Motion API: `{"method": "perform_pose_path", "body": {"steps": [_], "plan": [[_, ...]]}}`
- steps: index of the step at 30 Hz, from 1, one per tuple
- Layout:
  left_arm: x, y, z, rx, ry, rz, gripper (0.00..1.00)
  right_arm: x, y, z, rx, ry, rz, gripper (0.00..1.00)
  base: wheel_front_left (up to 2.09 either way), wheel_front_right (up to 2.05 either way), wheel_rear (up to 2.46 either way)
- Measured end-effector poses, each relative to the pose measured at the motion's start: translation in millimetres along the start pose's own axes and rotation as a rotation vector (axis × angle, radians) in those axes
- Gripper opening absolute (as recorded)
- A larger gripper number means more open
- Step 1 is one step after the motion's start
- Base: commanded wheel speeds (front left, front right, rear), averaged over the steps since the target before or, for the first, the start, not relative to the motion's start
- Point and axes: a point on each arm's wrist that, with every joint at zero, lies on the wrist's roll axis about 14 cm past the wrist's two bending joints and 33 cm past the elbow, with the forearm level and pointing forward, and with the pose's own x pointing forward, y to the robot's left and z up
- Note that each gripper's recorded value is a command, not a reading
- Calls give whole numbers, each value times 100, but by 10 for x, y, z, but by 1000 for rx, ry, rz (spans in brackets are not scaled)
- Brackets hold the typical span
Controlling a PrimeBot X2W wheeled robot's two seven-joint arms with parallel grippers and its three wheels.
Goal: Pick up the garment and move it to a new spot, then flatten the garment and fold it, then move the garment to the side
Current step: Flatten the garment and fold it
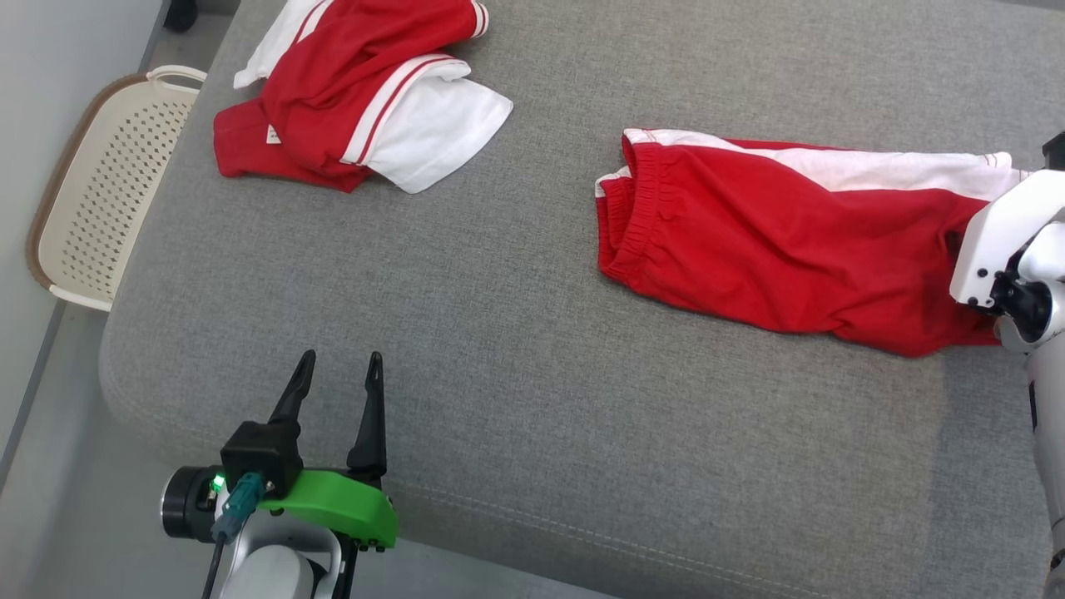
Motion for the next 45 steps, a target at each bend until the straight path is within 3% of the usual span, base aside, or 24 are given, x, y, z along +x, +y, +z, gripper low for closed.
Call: {"method": "perform_pose_path", "body": {"steps": [1,2,13,23,27,45], "plan": [[-6,1,1,-1,-1,0,100,-9,13,-2,-3,4,3,2,0,0,0],[-11,1,5,-2,-2,0,100,-20,27,2,-9,5,6,0,0,0,0],[-73,-43,33,-14,-13,-13,100,-226,-261,73,-76,1,-78,0,0,0,0],[-146,-77,86,-24,-34,-25,100,-574,-578,353,-138,-53,-170,0,0,0,0],[-181,-84,92,-30,-38,-26,100,-636,-395,450,-196,-82,-145,0,0,0,0],[-343,8,105,-53,-51,11,100,-543,1143,567,-417,-104,143,0,0,0,0]]}}
